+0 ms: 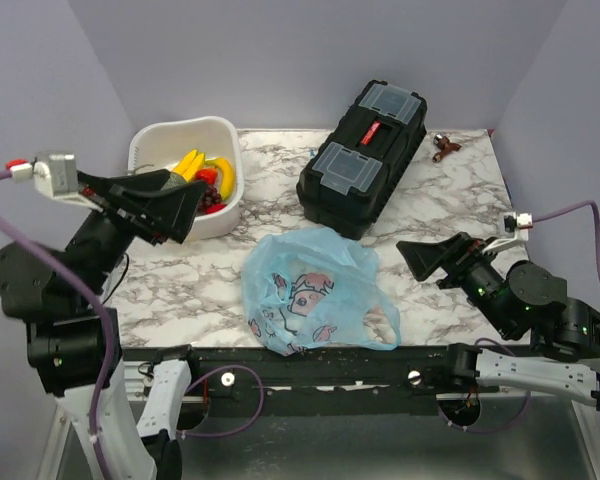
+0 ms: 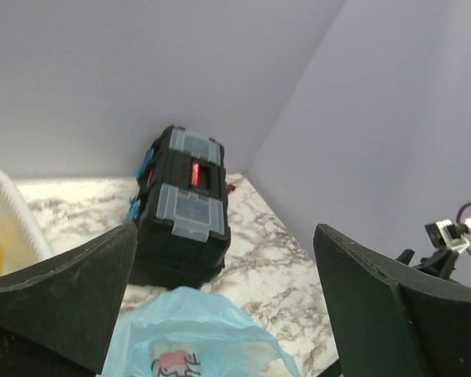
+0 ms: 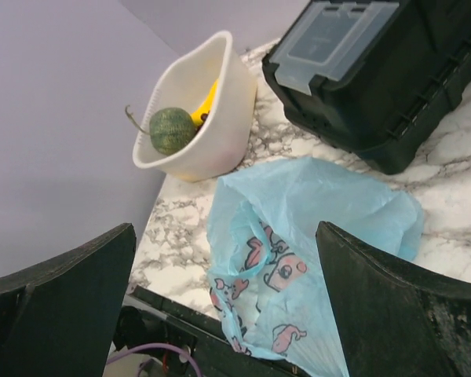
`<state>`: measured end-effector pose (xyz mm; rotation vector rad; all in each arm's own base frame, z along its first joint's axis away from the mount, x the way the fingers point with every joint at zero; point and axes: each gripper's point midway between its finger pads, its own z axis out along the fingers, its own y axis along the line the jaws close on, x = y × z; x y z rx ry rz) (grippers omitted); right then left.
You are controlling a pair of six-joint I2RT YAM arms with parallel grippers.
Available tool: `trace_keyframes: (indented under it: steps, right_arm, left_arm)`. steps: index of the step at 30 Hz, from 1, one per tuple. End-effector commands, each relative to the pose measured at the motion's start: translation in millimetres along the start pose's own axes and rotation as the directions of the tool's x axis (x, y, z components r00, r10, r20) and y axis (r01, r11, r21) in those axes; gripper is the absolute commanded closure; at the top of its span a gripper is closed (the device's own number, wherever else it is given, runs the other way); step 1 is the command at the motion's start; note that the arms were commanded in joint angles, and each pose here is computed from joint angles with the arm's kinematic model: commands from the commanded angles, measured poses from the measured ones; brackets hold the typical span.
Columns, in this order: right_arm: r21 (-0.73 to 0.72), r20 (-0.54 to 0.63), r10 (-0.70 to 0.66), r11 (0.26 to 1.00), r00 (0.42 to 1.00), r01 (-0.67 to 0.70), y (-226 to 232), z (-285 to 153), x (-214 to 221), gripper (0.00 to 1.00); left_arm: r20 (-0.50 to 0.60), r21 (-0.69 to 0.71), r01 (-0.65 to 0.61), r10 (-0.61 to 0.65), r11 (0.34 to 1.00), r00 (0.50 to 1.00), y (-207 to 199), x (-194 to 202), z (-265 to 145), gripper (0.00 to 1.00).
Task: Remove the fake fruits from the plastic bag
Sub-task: Reset both arms
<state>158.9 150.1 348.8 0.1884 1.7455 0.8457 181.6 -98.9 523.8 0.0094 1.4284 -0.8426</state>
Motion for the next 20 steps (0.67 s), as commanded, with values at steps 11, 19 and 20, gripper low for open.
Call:
trace_keyframes:
  steps: [11, 19, 20]
  right_arm:
    - [-0.029, 0.197, -0.012, 0.999, 0.98, 0.018, 11.3, -14.2, -67.3, 0.0]
    - [0.035, 0.273, 0.044, 0.998, 0.961, -0.056, -7.1, -17.9, -79.4, 0.0]
    - [0.046, 0.276, 0.043, 0.997, 0.96, -0.058, -9.1, -18.2, -80.2, 0.0]
  left_arm:
    - [0.288, 0.128, -0.234, 0.19, 0.964, 0.939, -90.9, -50.4, -60.7, 0.07]
    - [0.281, 0.074, -0.227, 0.198, 0.971, 0.939, -79.3, -46.7, -61.8, 0.07]
    - [0.281, 0.077, -0.227, 0.198, 0.971, 0.939, -79.5, -46.6, -61.4, 0.07]
